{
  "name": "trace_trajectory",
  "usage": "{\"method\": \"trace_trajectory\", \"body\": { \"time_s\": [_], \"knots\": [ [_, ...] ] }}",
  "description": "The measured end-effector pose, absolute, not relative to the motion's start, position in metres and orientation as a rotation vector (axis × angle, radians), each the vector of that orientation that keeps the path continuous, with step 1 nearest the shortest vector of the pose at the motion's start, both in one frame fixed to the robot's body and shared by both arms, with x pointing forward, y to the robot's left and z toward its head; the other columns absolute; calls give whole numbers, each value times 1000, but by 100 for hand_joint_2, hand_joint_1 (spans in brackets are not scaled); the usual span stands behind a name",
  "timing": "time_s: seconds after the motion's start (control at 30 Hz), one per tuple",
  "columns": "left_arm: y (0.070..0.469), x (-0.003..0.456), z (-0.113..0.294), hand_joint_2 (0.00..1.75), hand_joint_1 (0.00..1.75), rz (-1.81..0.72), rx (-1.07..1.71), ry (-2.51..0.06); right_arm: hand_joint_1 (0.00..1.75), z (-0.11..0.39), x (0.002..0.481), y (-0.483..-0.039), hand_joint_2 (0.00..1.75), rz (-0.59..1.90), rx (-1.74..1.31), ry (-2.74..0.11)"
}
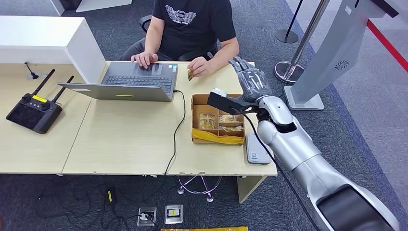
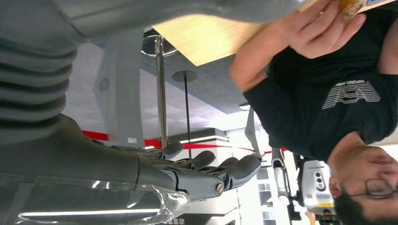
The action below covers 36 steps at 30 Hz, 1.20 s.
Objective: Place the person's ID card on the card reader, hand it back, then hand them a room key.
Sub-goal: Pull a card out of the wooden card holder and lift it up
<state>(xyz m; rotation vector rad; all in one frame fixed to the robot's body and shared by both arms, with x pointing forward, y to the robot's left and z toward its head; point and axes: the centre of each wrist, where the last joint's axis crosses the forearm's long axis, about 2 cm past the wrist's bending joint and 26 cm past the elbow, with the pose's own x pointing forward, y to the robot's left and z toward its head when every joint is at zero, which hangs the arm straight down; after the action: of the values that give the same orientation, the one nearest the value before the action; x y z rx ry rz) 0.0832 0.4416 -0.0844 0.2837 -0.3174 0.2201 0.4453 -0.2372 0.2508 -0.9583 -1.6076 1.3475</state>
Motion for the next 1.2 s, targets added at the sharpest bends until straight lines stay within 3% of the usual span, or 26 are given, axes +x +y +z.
{"method": "trace_trajectory", "body": {
  "time_s": [0.53, 0.87, 1.2],
  "knots": [
    [435, 82, -87, 0, 0, 261, 287, -300, 0, 264, 383, -254, 175, 1189, -986, -1695],
    [432, 83, -87, 0, 0, 280, 297, -273, 0, 217, 321, -244, 175, 1106, -913, -1588],
    [430, 84, -87, 0, 0, 273, 296, -271, 0, 185, 300, -238, 175, 1156, -975, -1600]
  ]
}}
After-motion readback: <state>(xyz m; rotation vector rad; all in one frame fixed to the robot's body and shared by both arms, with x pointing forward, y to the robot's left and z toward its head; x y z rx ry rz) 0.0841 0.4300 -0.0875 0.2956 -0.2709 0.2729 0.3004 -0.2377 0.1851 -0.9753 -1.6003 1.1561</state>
